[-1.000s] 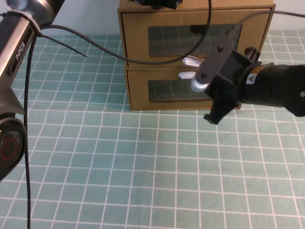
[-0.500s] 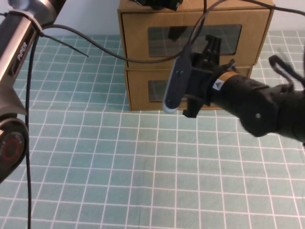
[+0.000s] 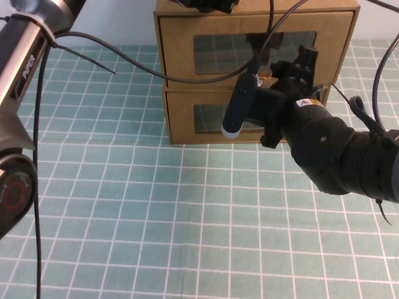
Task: Open the shoe box
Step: 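Pull the top drawer of the cardboard box fully open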
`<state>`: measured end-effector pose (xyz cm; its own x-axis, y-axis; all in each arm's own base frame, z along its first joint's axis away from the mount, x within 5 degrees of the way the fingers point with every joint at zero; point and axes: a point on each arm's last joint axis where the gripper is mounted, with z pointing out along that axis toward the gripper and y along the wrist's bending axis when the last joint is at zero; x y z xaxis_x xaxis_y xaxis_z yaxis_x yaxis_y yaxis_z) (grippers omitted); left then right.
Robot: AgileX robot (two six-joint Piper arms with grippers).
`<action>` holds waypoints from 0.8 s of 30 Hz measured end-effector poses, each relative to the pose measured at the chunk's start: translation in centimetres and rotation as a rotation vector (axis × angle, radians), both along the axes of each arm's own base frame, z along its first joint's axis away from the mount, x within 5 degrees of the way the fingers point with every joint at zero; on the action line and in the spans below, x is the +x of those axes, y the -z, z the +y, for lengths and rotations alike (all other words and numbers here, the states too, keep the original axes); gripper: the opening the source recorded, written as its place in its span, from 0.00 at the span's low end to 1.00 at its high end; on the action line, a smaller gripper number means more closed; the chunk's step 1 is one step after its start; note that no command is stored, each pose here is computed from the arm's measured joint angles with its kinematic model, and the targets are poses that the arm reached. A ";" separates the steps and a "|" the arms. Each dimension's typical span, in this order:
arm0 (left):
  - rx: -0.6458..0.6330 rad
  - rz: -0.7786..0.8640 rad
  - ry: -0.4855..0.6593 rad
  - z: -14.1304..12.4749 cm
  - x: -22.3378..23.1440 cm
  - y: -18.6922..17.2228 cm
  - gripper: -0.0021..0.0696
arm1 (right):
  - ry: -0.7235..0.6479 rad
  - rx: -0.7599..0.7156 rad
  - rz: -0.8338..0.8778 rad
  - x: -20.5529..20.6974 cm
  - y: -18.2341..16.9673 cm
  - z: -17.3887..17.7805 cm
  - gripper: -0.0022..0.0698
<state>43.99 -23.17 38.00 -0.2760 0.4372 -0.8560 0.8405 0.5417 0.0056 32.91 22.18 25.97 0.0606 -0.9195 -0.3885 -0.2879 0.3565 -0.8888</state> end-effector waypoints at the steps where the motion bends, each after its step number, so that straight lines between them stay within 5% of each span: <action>1: 0.000 0.000 0.000 0.0 0.0 0.0 0.02 | 0.003 0.010 0.015 0.0 0.1 0.0 0.56; 5: -0.004 0.006 -0.004 0.0 0.0 0.0 0.02 | 0.006 0.026 0.036 -0.1 0.3 0.0 0.65; 24: -0.012 0.013 -0.006 0.0 0.0 0.0 0.02 | -0.046 -0.009 0.045 2.2 1.7 2.5 0.54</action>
